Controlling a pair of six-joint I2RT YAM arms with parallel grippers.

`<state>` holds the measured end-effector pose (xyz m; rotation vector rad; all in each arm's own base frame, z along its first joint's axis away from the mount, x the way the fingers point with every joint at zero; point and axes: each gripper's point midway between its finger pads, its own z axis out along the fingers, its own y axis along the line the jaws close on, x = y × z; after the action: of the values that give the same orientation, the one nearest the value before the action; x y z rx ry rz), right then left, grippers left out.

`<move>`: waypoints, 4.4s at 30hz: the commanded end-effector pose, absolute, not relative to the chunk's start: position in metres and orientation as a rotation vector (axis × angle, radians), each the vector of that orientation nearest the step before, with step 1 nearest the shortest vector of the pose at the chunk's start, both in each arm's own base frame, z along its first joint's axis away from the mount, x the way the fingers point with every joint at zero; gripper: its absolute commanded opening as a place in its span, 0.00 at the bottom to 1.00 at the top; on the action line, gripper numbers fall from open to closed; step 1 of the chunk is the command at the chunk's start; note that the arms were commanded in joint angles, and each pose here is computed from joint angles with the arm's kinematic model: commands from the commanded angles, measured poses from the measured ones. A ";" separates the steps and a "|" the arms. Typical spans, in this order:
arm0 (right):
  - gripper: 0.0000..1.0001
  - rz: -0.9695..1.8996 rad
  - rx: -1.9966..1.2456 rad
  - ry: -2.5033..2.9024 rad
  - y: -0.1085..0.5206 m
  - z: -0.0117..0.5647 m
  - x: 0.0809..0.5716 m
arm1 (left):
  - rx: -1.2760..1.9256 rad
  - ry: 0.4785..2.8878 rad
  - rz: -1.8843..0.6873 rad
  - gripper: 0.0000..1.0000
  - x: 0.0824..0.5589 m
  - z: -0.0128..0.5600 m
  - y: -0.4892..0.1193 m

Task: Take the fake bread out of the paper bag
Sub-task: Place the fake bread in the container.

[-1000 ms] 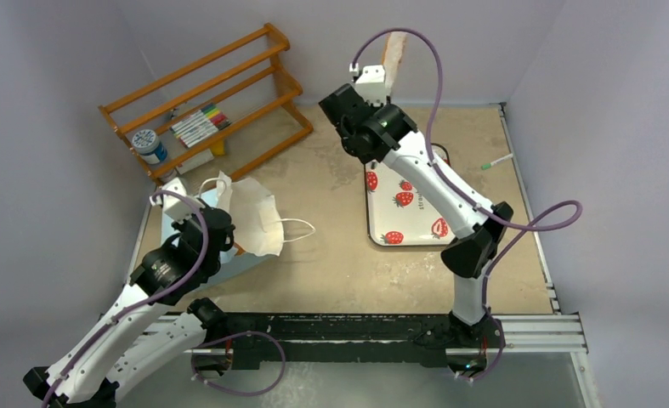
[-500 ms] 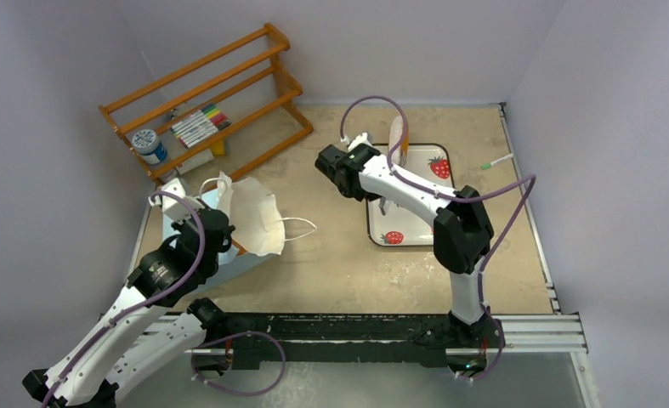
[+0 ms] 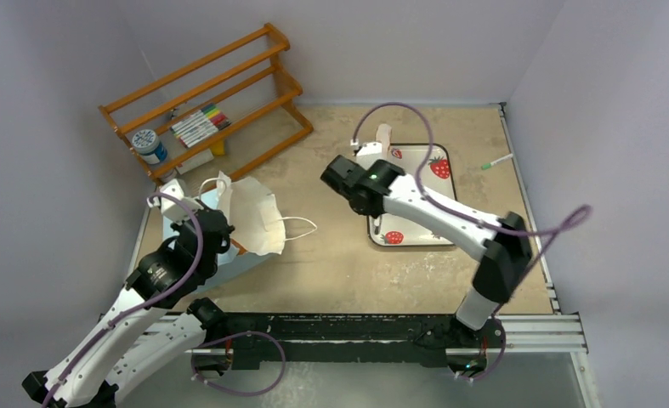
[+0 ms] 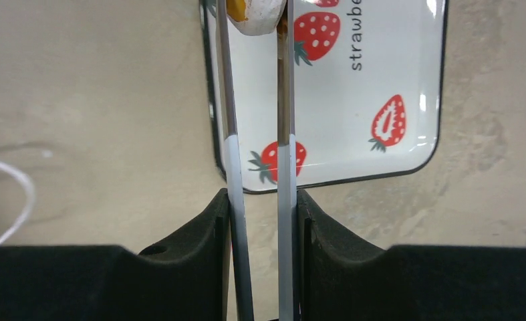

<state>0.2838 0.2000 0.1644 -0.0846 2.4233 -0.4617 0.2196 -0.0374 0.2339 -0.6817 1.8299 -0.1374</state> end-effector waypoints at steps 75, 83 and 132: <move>0.26 0.917 0.552 2.264 0.182 0.135 0.293 | -0.677 1.815 -0.175 0.00 0.234 0.225 -0.052; 0.41 0.906 0.570 2.292 0.177 0.124 0.288 | -0.685 1.814 -0.186 0.00 0.235 0.225 -0.054; 0.48 0.645 0.597 2.239 0.124 0.168 0.258 | -0.707 1.801 -0.221 0.00 0.243 0.226 -0.063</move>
<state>0.2441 0.1309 0.1321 0.6133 2.3521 0.6608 0.2382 -0.0573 0.2150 -0.6798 1.8468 -0.1629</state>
